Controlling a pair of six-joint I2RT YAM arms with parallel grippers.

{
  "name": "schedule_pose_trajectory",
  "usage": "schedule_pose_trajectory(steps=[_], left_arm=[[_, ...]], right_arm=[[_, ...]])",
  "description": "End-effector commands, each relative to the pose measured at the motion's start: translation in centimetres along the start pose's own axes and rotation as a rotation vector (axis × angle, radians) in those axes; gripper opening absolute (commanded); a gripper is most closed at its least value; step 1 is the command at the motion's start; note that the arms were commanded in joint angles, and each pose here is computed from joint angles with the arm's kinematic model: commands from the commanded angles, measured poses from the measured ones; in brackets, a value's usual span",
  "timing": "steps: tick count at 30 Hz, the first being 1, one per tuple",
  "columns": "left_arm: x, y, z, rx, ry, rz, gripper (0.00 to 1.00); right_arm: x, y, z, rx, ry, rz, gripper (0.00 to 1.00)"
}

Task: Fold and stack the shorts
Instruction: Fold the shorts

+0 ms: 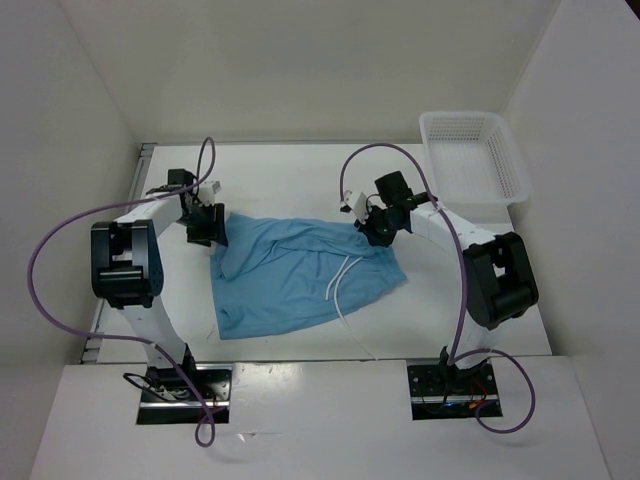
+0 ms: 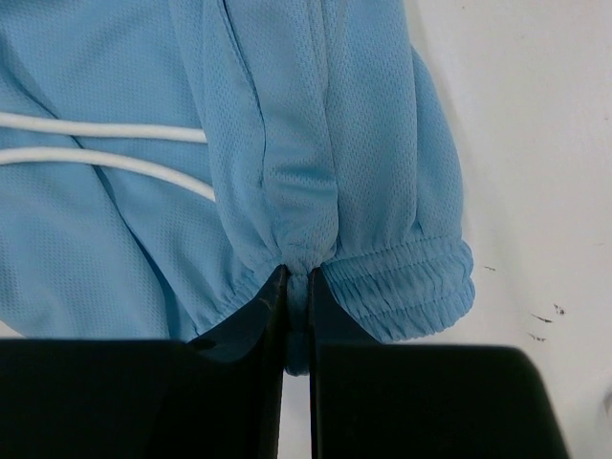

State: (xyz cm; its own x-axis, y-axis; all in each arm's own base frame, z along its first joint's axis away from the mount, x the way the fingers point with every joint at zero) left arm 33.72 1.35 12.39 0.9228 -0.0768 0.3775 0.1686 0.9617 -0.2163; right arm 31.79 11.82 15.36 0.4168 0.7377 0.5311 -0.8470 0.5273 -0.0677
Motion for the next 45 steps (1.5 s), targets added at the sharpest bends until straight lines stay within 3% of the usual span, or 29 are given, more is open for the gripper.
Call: schedule_pose_trajectory(steps=[1, 3, 6, 7, 10, 14, 15, 17, 21, 28, 36, 41, 42, 45], left_arm=[[1.5, 0.4, -0.1, -0.004, -0.039, -0.01, 0.62], [1.2, 0.4, -0.5, -0.018, -0.018, -0.003, 0.62], [0.6, 0.5, -1.2, -0.032, 0.008, 0.006, 0.52], [0.6, 0.5, -1.2, -0.032, 0.008, 0.006, 0.43], [0.4, 0.5, -1.3, -0.033, 0.016, 0.009, 0.3], [-0.2, 0.4, -1.3, -0.028, 0.028, 0.012, 0.2], [0.0, 0.6, -1.3, -0.017, 0.018, 0.009, 0.1], [0.1, 0.6, -1.1, -0.003, 0.012, 0.006, 0.01], [2.5, 0.2, 1.6, 0.012, -0.067, -0.019, 0.0], [10.2, -0.9, 10.6, 0.075, -0.386, -0.112, 0.0], [11.7, -1.3, 14.8, 0.131, -0.5, -0.135, 0.0], [8.1, -0.7, 11.4, 0.152, -0.358, -0.088, 0.01], [6.0, -0.7, 9.1, 0.144, -0.27, -0.07, 0.03], [3.6, -0.6, 6.7, 0.162, -0.222, -0.066, 0.02]], right_arm=[[0.3, -0.2, -0.1, -0.009, 0.001, 0.028, 0.0], [0.1, -0.2, -0.4, -0.012, 0.014, 0.025, 0.0], [0.4, -0.4, -0.3, -0.017, 0.007, 0.028, 0.0], [0.3, -0.4, -0.6, -0.011, 0.015, 0.025, 0.0], [0.7, -0.7, -0.6, -0.017, 0.007, 0.028, 0.0], [1.2, -1.1, -0.5, -0.031, 0.002, 0.031, 0.0], [1.2, -1.1, -0.5, -0.031, 0.002, 0.031, 0.0], [1.7, -1.4, -0.3, -0.054, -0.011, 0.028, 0.0], [2.6, -2.4, 0.4, -0.139, -0.033, 0.042, 0.0], [5.2, -4.8, 2.4, -0.374, -0.113, 0.028, 0.0], [5.6, -5.5, 3.8, -0.506, -0.138, 0.022, 0.0], [5.1, -4.6, 3.3, -0.416, -0.138, 0.033, 0.0], [5.2, -4.5, 3.2, -0.39, -0.153, 0.038, 0.0], [4.5, -4.0, 2.1, -0.341, -0.129, 0.011, 0.0]])
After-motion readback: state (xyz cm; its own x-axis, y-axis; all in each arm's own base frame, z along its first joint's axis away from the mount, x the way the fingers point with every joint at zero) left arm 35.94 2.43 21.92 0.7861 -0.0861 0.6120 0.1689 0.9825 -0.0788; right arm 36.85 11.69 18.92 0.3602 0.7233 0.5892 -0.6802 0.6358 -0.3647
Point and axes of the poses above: each gripper's point midway between its finger pads, its own z axis back along the fingers, its own y axis along the line the jaws close on, x = y × z, the point moved 10 cm from there along z, back along the fingers, and after that the axes turned 6 degrees about -z, right-handed, at the moved point
